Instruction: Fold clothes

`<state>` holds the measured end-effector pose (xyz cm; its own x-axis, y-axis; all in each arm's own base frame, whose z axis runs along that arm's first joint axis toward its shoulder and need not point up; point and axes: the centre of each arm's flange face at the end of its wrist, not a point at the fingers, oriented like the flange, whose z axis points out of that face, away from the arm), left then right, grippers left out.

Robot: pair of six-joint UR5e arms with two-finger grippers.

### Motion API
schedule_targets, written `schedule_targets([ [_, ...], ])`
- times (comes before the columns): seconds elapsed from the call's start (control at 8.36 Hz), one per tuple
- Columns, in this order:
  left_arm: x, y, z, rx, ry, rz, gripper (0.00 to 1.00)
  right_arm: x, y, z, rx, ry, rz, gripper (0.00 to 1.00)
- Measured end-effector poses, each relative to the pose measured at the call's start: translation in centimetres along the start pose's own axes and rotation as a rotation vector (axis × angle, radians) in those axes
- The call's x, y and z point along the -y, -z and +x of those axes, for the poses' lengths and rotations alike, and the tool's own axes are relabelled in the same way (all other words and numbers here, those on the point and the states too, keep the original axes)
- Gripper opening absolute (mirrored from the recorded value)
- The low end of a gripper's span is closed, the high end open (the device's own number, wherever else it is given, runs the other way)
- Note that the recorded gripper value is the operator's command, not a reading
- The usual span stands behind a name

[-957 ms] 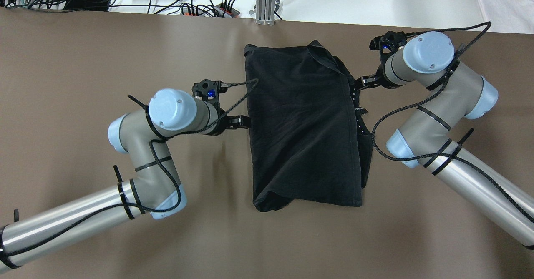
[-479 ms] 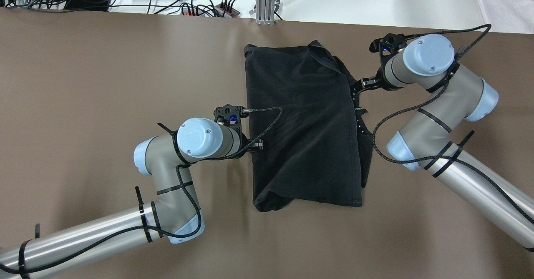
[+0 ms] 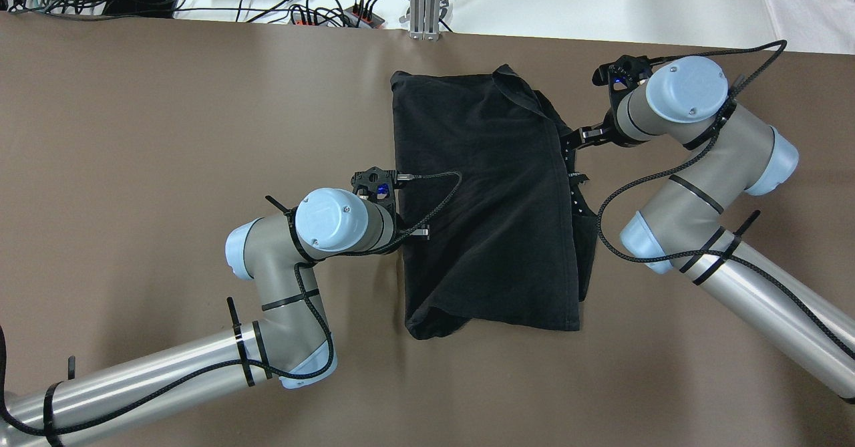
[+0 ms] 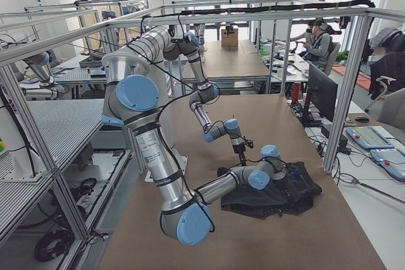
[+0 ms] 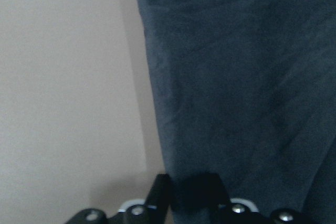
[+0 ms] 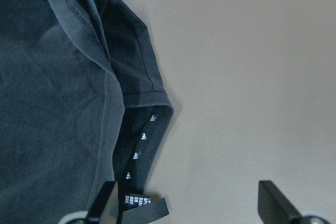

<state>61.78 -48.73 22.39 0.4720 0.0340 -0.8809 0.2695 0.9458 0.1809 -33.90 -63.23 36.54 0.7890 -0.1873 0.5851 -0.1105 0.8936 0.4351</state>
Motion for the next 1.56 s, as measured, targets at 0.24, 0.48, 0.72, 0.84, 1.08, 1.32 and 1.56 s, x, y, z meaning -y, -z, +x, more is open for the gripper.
schedule_targets([
  [0.24,0.2,0.2,0.0,-0.003,-0.011,0.001,0.0,-0.1,-0.1,0.1,-0.001,0.0,-0.002,0.94],
  [0.48,1.2,0.9,-0.5,-0.009,-0.023,0.007,0.0,-0.6,-0.1,-0.9,0.009,0.01,-0.006,0.94],
  [0.72,2.9,1.8,-2.6,-0.007,-0.024,0.003,0.0,-1.7,0.3,-3.4,0.041,0.003,-0.008,0.94],
  [0.84,3.2,2.5,-4.5,-0.006,-0.037,0.0,0.0,-2.1,0.8,-4.6,0.059,-0.015,-0.005,0.94],
  [1.08,2.6,4.2,-7.5,-0.009,-0.061,-0.001,0.99,-3.2,1.4,-6.9,0.086,-0.022,-0.011,0.94],
  [1.32,2.3,6.3,-7.5,-0.04,-0.07,0.013,1.0,-4.4,2.9,-8.3,0.11,-0.068,-0.016,0.94],
  [1.56,1.8,9.1,-7.2,-0.081,-0.06,0.03,1.0,-7.1,4.4,-10.2,0.148,-0.173,-0.034,0.94],
])
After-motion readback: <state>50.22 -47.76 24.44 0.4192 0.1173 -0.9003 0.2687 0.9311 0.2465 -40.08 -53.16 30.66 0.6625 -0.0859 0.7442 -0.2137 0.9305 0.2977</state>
